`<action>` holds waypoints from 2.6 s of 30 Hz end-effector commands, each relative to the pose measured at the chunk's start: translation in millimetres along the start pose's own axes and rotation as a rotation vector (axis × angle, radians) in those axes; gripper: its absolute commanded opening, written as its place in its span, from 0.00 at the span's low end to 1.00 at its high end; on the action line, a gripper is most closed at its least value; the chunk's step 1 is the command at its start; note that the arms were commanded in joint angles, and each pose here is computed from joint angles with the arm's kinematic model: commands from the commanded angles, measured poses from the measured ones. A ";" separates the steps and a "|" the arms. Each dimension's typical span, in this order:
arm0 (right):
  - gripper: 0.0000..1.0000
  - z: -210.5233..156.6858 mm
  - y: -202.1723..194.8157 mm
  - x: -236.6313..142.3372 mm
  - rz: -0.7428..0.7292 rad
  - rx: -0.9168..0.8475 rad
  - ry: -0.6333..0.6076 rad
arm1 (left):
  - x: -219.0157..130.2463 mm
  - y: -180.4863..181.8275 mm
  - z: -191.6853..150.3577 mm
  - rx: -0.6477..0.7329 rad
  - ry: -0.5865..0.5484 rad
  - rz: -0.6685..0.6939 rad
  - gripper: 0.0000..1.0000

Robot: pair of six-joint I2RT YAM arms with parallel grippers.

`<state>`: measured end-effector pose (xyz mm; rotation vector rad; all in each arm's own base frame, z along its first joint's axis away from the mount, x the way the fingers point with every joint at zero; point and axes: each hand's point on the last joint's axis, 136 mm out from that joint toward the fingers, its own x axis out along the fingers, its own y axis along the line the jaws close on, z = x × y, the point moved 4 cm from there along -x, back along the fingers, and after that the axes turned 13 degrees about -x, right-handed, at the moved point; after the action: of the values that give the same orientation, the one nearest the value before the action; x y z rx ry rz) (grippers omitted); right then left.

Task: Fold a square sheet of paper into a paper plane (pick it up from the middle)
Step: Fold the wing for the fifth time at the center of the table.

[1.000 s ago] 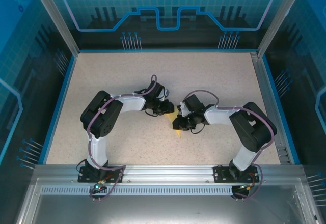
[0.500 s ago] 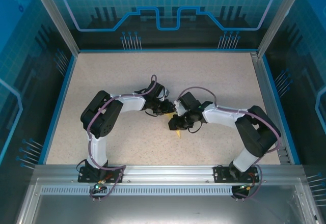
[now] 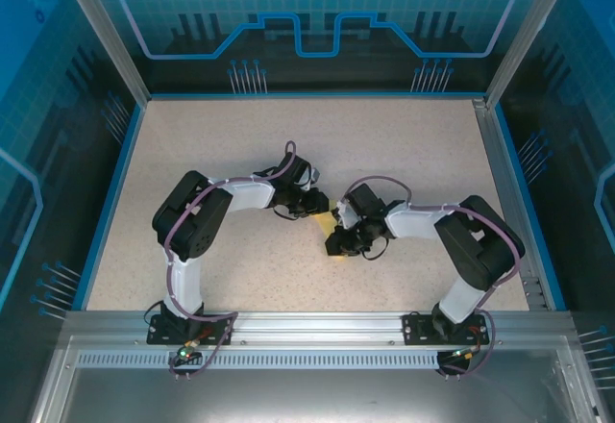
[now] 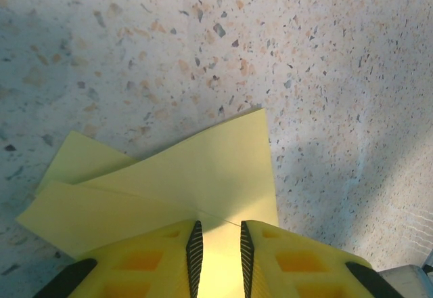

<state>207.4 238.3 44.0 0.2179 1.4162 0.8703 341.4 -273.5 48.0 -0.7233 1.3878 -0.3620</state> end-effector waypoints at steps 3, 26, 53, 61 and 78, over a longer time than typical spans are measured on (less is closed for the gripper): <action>0.21 -32.9 -8.2 1.3 0.023 0.050 0.090 | 14.1 34.5 -7.6 -0.056 0.031 0.123 0.26; 0.19 -7.3 6.0 -40.1 0.074 0.025 -0.123 | 8.6 25.9 -5.0 -0.053 0.023 0.097 0.26; 0.11 -13.8 -44.8 11.3 -0.041 0.186 -0.032 | -50.5 -46.9 -12.6 -0.024 -0.016 -0.126 0.37; 0.11 -10.1 -42.3 5.8 -0.052 0.178 -0.043 | -25.3 -22.7 -25.8 -0.089 -0.003 -0.076 0.28; 0.09 -24.0 -47.2 7.2 -0.068 0.184 -0.015 | -0.4 25.6 -5.8 -0.114 -0.091 0.119 0.27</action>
<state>229.9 226.1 37.0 0.3796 1.3342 0.8174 314.8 -279.0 48.8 -0.7971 1.4130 -0.2814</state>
